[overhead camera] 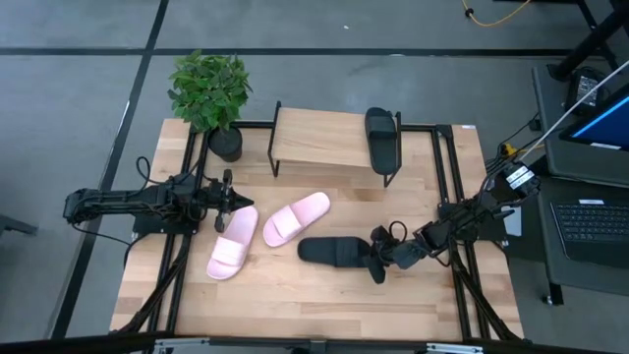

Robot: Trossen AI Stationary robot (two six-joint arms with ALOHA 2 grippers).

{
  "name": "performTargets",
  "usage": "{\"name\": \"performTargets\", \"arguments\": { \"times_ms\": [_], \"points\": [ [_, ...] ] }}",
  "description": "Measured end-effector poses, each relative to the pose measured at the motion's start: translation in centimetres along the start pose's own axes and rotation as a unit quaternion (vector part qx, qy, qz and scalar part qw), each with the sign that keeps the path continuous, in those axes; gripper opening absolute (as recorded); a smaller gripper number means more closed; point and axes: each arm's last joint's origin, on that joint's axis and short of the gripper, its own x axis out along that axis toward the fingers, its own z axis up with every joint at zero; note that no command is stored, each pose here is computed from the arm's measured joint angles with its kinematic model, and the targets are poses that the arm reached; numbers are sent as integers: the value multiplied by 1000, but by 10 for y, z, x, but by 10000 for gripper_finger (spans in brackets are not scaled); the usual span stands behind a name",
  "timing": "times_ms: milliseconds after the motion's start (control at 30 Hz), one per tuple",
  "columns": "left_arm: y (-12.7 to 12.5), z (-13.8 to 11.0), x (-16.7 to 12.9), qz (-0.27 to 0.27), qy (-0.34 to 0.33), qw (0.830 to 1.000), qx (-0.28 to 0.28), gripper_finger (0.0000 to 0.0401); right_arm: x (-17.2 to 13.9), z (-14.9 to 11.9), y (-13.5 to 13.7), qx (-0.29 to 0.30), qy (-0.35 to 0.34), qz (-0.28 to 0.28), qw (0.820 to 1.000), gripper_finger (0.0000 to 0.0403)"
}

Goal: Pick and place slides into the shelf
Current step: Put the black slide on the shelf

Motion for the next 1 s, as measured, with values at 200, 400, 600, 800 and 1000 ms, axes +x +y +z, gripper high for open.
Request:
{"name": "performTargets", "arguments": {
  "times_ms": [200, 400, 600, 800, 1000],
  "points": [
    [0, 0, 0, 0, 0, 1000, 0, 0, 2, 4, -2, -34, 17, 8, 999, 7],
    [0, 0, 0, 0, 0, 1000, -1, 0, 1, 6, 2, -65, 40, 44, 996, 6],
    [0, 0, 0, 0, 0, 1000, -2, 0, -13, 16, 12, -88, 30, 72, 993, 6],
    [0, 0, 0, 0, 0, 1000, -2, 0, -30, 24, 12, -116, 63, 67, 989, 6],
    [0, 0, 0, 0, 0, 1000, -4, 0, -46, 29, 0, -116, 136, 27, 984, 6]
  ]
}}
